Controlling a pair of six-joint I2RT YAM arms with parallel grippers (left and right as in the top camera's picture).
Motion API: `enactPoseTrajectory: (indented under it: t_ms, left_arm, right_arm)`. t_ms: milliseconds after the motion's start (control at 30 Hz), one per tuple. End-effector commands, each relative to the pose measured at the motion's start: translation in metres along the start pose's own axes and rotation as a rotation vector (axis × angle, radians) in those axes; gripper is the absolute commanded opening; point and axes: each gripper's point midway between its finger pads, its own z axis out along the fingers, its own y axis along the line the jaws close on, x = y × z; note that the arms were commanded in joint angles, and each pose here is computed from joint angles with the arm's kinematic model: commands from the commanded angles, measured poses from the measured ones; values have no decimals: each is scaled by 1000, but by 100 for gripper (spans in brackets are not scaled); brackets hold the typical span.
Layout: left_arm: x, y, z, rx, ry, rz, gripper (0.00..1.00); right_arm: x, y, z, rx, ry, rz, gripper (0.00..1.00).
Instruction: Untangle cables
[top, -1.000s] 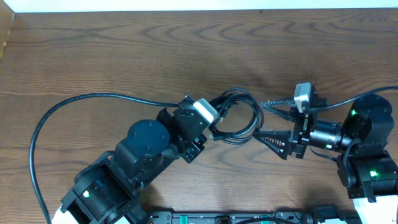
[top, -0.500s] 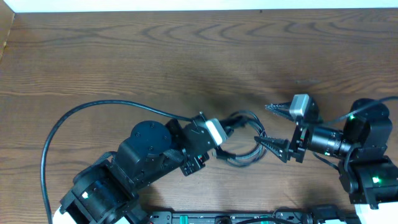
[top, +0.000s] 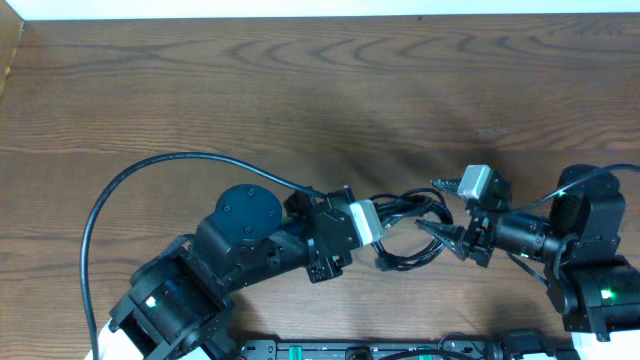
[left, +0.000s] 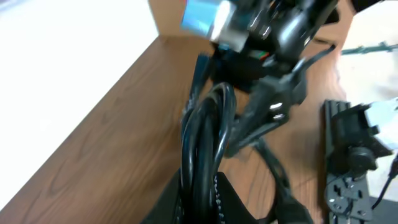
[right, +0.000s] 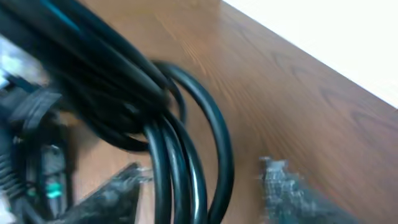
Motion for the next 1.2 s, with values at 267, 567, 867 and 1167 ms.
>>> enactPoseTrajectory:
  t_ms: [267,567,867,1167]
  left_arm:
    - [-30,9,-9,-42,-115,-144,8]
    - [-51,38,-26,-196,-235,-383,8]
    - [-52,53,-40,-292,-271,-468,7]
    - [-7,95,-59,-613,-211,-713,8]
  right_arm:
    - [17,-24,-3,146,93,-10,13]
    - [25,-24,-4,154,126,16,1]
    - [17,-7,-2,55,76,-18,1]
    - [-11,41,-6,-214,-103,-170,1]
